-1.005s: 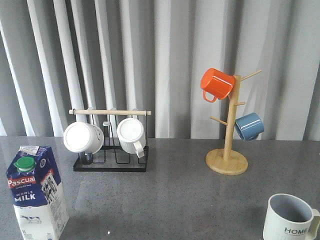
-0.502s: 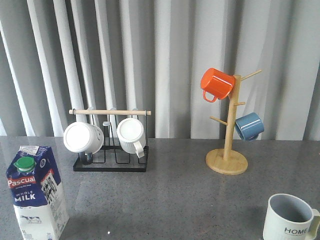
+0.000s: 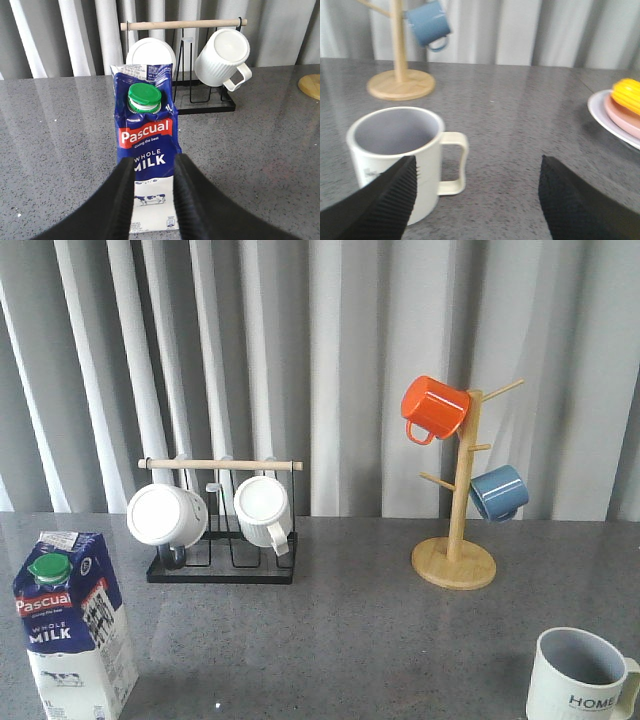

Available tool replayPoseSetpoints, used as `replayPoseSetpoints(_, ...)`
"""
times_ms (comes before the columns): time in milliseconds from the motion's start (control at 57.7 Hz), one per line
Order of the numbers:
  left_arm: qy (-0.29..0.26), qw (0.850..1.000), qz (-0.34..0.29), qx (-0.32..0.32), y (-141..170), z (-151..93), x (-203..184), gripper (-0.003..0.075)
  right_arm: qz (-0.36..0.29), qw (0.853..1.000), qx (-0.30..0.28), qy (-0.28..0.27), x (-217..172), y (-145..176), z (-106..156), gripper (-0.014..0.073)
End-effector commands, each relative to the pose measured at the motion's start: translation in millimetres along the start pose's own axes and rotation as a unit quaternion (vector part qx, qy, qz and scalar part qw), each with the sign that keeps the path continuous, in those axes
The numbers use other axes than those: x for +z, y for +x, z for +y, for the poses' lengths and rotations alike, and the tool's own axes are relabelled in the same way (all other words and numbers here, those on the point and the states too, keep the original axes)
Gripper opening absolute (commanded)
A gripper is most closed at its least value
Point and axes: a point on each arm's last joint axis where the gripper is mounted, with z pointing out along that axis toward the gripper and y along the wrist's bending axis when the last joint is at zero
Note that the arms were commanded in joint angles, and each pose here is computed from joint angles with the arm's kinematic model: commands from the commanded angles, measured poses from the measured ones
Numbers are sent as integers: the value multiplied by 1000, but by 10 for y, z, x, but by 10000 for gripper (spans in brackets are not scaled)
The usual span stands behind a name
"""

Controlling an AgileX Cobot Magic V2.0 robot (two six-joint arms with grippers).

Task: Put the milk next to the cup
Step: 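Move the right gripper toward the handle of the white HOME mug, then close the right gripper on the white mug's handle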

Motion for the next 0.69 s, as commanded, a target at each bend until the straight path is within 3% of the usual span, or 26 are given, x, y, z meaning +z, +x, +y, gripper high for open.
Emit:
replayPoseSetpoints(0, 1, 999, -54, -5, -189, -10, -37, 206, -33, 999, 1, 9, 95, -96, -51, 493)
replayPoseSetpoints(191, 1, 999, -54, -5, -189, -10, -37, 206, -3, 1000, -14, -20, 325, 42, -30, 493)
replayPoseSetpoints(676, 1, 999, -54, -5, -189, -10, -37, 206, -26, 998, -36, -50, 616, 209, -90, 493)
